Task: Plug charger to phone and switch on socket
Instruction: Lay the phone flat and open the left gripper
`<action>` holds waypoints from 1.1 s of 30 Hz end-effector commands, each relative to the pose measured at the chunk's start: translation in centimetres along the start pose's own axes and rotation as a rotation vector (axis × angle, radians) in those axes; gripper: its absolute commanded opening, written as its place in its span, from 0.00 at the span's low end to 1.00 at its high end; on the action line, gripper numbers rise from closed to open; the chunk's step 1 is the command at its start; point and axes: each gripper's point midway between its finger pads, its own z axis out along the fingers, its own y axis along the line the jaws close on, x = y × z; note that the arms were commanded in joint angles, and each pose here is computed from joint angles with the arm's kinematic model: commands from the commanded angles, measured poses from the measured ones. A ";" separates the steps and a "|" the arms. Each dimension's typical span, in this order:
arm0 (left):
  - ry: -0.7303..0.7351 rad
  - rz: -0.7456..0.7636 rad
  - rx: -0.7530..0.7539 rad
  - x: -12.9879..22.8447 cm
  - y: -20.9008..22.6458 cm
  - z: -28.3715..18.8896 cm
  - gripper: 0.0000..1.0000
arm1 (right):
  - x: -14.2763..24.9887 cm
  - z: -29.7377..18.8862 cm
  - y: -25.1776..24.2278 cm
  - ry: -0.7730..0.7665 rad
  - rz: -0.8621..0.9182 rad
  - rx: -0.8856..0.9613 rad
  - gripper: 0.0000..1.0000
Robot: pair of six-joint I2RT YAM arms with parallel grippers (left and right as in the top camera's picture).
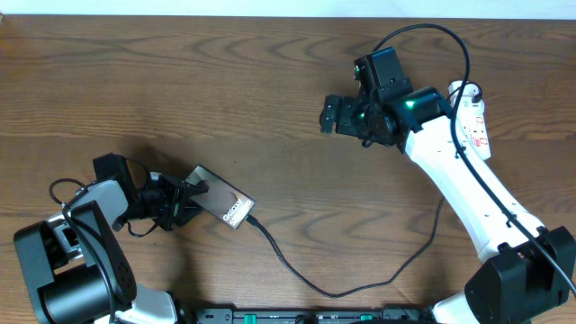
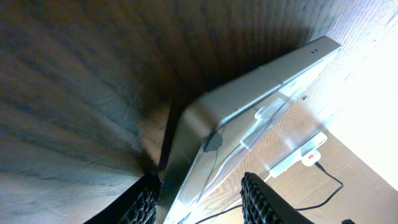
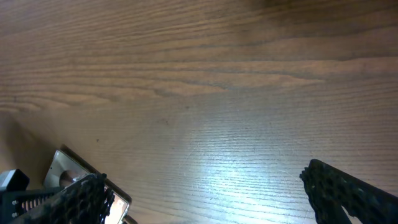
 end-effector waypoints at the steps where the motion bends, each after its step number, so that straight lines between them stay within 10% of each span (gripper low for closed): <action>1: -0.031 -0.039 -0.119 -0.3 3.1 0.5 0.45 | -0.3 -0.4 0.4 -0.018 0.004 -0.002 0.99; 33: -0.033 0.041 -0.114 0.6 2.3 -0.6 0.84 | -0.3 -0.4 0.4 -0.018 0.004 -0.002 0.99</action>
